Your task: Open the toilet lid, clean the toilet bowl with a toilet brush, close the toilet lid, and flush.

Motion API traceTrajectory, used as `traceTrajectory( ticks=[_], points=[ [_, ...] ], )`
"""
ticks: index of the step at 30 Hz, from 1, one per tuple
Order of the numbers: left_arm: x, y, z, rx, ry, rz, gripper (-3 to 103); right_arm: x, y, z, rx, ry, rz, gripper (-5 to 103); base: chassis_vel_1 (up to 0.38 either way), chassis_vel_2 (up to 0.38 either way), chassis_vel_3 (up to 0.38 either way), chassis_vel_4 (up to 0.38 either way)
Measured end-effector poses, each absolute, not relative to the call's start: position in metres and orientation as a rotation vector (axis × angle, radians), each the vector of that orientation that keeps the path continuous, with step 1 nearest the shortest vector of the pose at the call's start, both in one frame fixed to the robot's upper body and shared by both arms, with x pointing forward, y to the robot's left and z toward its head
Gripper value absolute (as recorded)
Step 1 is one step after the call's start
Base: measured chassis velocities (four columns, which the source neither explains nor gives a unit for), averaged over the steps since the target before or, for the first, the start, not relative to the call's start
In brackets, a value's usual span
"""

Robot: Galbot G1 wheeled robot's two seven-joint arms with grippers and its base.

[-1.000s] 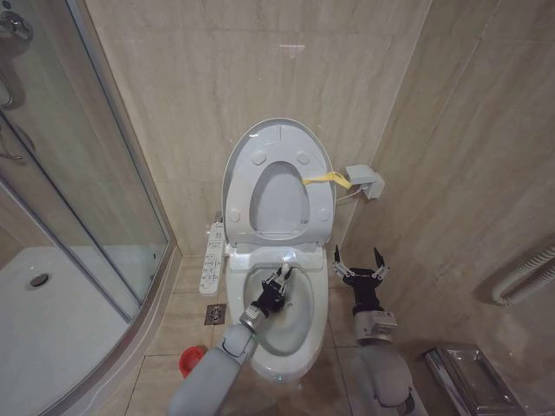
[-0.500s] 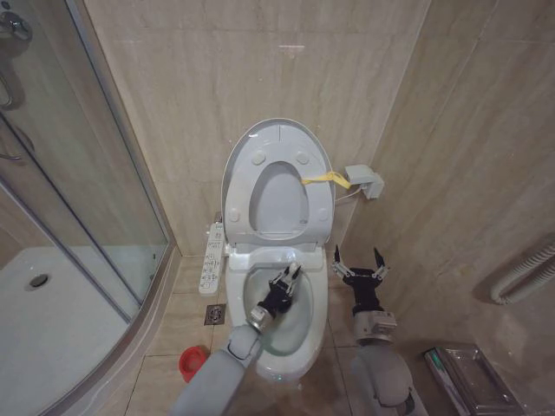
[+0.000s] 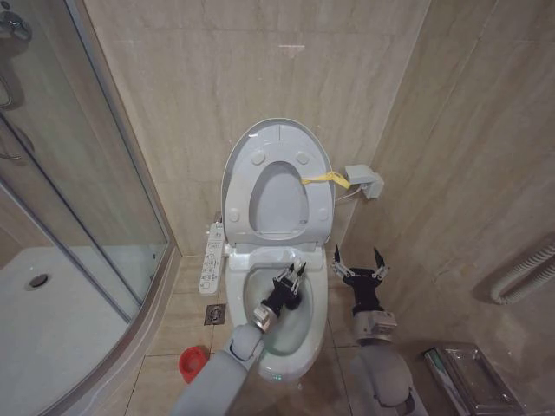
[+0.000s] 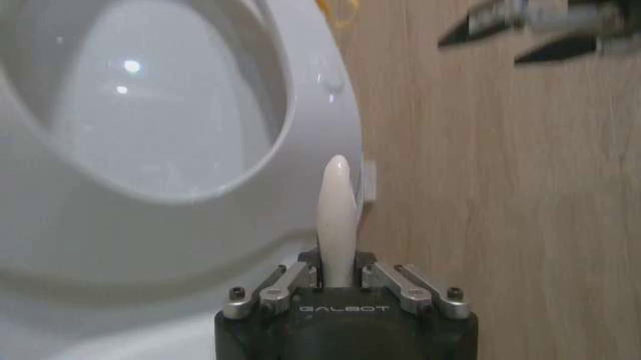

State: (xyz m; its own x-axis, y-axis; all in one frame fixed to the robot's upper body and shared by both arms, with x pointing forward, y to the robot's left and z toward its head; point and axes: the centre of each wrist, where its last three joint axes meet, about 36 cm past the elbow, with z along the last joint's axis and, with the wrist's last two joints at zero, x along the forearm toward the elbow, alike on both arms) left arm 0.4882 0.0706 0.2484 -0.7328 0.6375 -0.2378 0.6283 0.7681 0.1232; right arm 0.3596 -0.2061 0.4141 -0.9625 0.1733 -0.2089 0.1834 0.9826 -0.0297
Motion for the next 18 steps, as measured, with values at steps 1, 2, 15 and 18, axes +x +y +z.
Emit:
traceTrajectory(
  ticks=[1,2,15,18],
  points=[
    [0.489,0.074,0.244,0.983,2.708,0.06,20,0.36,-0.206,0.414,0.266,2.922,-0.072,100,0.0,0.0,0.0,0.0],
    [0.492,0.083,0.236,0.972,2.734,0.089,20,0.36,-0.206,0.414,0.266,2.922,-0.072,100,0.0,0.0,0.0,0.0],
    [0.491,0.078,0.26,0.948,2.673,0.031,20,0.36,-0.206,0.414,0.265,2.922,-0.072,100,0.0,0.0,0.0,0.0],
    [0.484,0.077,0.251,0.972,2.69,0.03,20,0.36,-0.206,0.414,0.266,2.922,-0.072,100,0.0,0.0,0.0,0.0]
  ],
)
